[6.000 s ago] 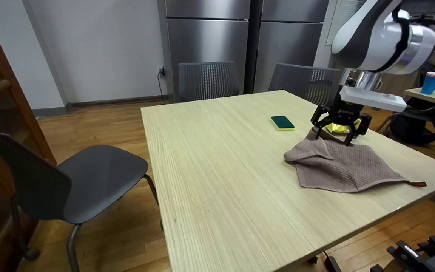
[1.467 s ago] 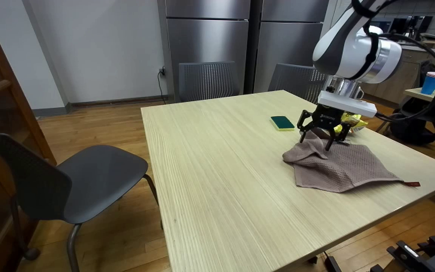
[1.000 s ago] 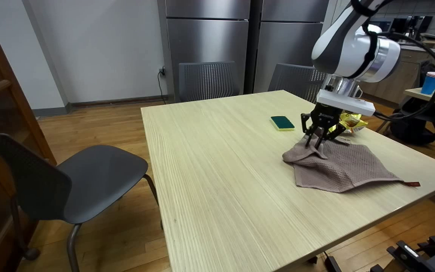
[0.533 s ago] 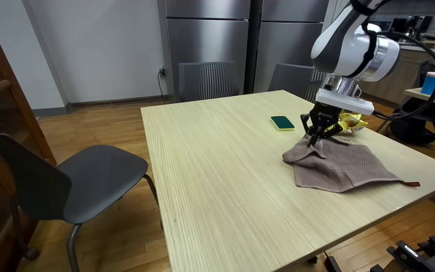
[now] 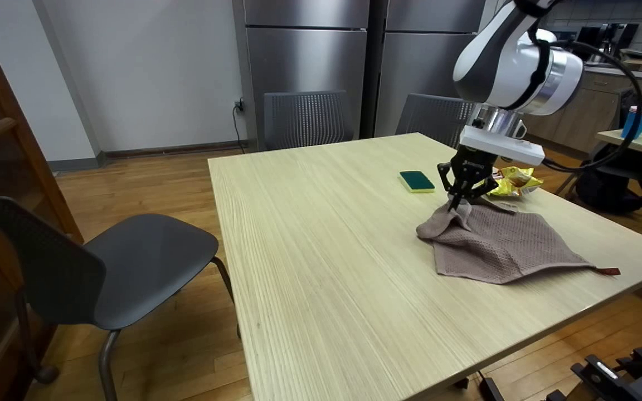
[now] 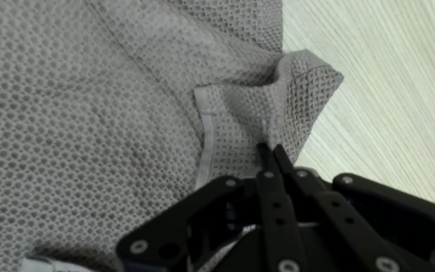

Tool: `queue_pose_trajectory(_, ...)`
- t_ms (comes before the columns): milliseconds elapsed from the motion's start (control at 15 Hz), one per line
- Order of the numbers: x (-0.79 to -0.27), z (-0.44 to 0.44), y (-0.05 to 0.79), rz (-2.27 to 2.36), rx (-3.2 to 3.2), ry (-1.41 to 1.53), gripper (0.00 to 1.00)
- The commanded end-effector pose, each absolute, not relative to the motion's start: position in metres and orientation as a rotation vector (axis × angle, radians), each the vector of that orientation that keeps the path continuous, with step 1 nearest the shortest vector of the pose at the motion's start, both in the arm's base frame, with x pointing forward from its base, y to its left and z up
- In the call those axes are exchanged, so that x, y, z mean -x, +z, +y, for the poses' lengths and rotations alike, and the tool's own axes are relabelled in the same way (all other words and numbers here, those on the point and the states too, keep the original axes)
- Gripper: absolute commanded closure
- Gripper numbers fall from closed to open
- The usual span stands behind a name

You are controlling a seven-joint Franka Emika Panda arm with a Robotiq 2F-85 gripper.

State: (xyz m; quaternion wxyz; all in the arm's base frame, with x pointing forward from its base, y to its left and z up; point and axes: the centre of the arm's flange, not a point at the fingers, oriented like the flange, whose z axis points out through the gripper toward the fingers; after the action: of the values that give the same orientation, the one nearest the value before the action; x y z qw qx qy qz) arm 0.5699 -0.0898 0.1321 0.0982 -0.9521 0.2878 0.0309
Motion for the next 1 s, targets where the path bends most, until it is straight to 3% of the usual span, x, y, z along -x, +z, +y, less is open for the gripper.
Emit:
queue_pose_trajectory(0,-0.582,-0.082,0.148,0.843,2.808,0.072,0.99)
queue_pose_trajectory(933,-0.631,-0.064,0.150,0.895,2.798,0.001,0.99)
